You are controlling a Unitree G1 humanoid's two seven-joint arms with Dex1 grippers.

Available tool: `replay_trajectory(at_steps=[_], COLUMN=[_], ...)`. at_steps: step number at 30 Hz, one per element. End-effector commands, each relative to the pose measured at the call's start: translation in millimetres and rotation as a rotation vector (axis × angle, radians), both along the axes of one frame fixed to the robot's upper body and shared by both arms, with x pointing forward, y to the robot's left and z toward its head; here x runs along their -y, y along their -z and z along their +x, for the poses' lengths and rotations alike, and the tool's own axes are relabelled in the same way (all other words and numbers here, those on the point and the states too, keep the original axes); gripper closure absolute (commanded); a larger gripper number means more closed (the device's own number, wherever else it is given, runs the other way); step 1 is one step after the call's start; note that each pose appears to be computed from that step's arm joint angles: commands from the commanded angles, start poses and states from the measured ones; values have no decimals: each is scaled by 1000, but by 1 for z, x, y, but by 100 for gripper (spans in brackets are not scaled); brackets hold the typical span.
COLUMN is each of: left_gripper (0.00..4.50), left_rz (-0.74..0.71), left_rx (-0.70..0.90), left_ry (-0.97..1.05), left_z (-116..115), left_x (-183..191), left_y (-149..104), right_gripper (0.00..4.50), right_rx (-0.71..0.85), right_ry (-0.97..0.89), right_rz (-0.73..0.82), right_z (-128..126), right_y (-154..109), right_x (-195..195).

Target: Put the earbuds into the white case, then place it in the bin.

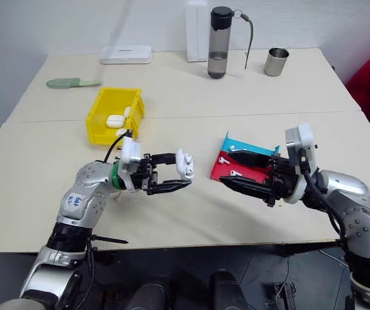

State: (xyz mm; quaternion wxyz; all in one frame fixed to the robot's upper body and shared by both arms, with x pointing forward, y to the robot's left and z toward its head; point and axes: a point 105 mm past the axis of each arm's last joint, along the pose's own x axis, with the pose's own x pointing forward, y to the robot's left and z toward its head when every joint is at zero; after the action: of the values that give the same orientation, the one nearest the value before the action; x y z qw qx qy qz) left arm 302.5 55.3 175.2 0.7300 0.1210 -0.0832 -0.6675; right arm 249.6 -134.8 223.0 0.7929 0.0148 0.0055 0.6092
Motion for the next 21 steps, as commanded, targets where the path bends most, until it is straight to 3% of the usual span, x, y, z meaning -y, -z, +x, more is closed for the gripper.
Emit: replay_trajectory(at_steps=[1, 4, 9, 15, 21], left_gripper=[173, 173, 173, 173, 173], left_rz=[126, 223, 258, 233, 203], left_rx=[66, 100, 103, 104, 85], left_ry=[-15, -21, 9, 29, 27], left_z=[4, 7, 4, 0, -3], left_x=[6, 12, 18, 21, 14], left_y=[3, 10, 14, 10, 6], right_gripper=[180, 273, 445, 445, 445], right_rx=[115, 74, 63, 26, -73], right_ry=[-78, -110, -100, 4, 99], right_rz=[-102, -142, -202, -324, -341], right_z=[-7, -8, 0, 22, 28], right_y=[-2, 0, -1, 25, 38], right_x=[-22, -42, -67, -68, -32])
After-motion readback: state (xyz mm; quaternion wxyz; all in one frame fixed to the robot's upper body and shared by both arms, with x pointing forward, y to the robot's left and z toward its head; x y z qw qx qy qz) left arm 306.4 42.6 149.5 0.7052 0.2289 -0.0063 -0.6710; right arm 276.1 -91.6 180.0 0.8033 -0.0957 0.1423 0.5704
